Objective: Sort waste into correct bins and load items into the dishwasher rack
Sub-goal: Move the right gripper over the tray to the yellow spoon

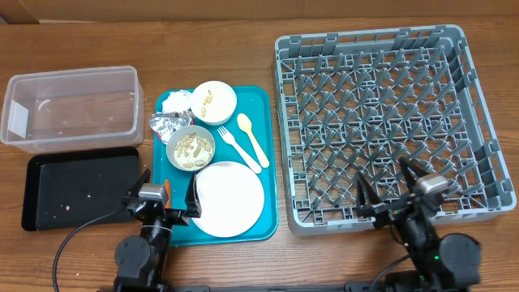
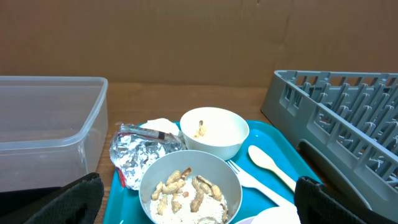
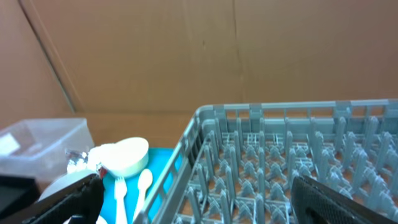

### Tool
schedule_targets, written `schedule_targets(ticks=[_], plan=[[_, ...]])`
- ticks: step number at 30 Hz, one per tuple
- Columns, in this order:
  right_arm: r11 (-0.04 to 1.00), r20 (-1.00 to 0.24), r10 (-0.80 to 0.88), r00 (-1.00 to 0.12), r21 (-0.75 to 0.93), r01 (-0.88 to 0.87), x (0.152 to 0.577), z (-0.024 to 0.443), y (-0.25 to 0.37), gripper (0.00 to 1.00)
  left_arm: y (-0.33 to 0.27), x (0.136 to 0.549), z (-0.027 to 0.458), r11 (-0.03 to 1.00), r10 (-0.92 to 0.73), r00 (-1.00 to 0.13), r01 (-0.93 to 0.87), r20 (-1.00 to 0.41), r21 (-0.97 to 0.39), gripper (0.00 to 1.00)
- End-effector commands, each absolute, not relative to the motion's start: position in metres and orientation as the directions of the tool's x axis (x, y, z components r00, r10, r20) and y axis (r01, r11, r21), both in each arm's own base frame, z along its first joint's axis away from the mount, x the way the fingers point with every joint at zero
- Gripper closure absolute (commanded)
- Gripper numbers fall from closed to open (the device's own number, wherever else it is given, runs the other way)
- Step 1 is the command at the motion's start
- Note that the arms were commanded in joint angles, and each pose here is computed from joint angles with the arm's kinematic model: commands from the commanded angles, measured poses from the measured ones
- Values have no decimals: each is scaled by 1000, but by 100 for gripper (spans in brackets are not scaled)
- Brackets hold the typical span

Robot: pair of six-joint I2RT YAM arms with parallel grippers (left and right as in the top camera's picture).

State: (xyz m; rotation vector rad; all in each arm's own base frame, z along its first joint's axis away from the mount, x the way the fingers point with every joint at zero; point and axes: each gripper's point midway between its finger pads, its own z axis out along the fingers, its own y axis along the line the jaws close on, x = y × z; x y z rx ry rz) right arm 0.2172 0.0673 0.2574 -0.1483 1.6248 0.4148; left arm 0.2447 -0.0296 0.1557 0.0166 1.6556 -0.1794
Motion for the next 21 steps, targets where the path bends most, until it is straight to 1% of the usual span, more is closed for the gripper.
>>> schedule_targets(ticks=[1, 8, 12, 17, 21], plan=[[922, -975, 155, -158, 200, -331, 216, 301, 68, 0, -27, 245, 156, 987, -111, -91, 106, -990, -120, 0], [911, -909, 122, -399, 263, -319, 224, 331, 77, 0, -27, 245, 156, 987, -111, -91, 106, -990, -120, 0], [873, -875, 108, -472, 310, -376, 230, 347, 93, 0, -27, 245, 156, 987, -111, -91, 107, -990, -120, 0], [788, -841, 87, -534, 386, -480, 233, 345, 119, 0, -27, 245, 156, 987, -111, -91, 107, -990, -120, 0], [789, -761, 72, -645, 439, -430, 239, 316, 121, 0, -27, 245, 156, 987, -111, -91, 106, -990, -120, 0]])
